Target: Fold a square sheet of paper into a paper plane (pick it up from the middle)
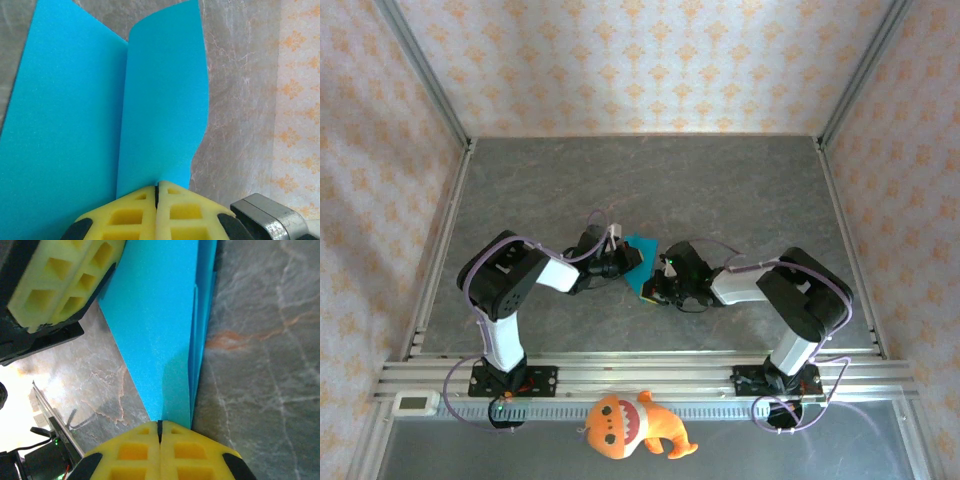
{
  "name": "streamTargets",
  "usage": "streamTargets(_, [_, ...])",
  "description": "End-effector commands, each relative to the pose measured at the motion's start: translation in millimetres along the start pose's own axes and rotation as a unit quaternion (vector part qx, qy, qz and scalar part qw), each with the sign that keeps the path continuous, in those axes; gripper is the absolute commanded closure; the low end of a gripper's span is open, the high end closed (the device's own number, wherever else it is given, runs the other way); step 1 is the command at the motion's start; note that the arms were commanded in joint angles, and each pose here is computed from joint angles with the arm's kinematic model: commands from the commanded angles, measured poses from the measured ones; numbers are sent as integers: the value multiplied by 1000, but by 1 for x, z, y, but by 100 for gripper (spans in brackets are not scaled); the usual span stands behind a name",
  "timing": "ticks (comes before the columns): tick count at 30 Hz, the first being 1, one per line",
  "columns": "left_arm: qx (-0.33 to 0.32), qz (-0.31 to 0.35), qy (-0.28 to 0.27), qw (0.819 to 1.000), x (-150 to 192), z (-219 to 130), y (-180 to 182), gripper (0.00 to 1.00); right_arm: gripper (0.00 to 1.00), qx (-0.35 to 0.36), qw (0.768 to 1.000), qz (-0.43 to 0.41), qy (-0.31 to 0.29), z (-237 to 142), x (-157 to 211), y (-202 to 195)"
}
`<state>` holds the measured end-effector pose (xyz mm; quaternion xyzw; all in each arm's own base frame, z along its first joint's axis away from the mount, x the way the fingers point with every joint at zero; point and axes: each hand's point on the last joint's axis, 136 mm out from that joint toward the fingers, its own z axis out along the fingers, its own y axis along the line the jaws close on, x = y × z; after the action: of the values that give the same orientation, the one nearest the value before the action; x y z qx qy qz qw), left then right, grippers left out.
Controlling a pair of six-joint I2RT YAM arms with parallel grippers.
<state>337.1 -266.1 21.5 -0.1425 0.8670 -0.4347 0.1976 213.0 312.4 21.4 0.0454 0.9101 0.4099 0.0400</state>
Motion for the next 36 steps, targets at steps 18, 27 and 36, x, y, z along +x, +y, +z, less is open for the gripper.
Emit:
streamTargets(18, [-111,-77,-17,991,33,-20,67,95,100,9,999,-53,1,-27,8,22])
streamTargets(27, [-99,-104,-58,988,36,-28,62,95,100,-22,999,-15,-39,-23,-27,35])
streamTargets(36, [-98,-108,-58,988,38,-27,62,95,100,-17,999,-16,-33,-4,-37,44])
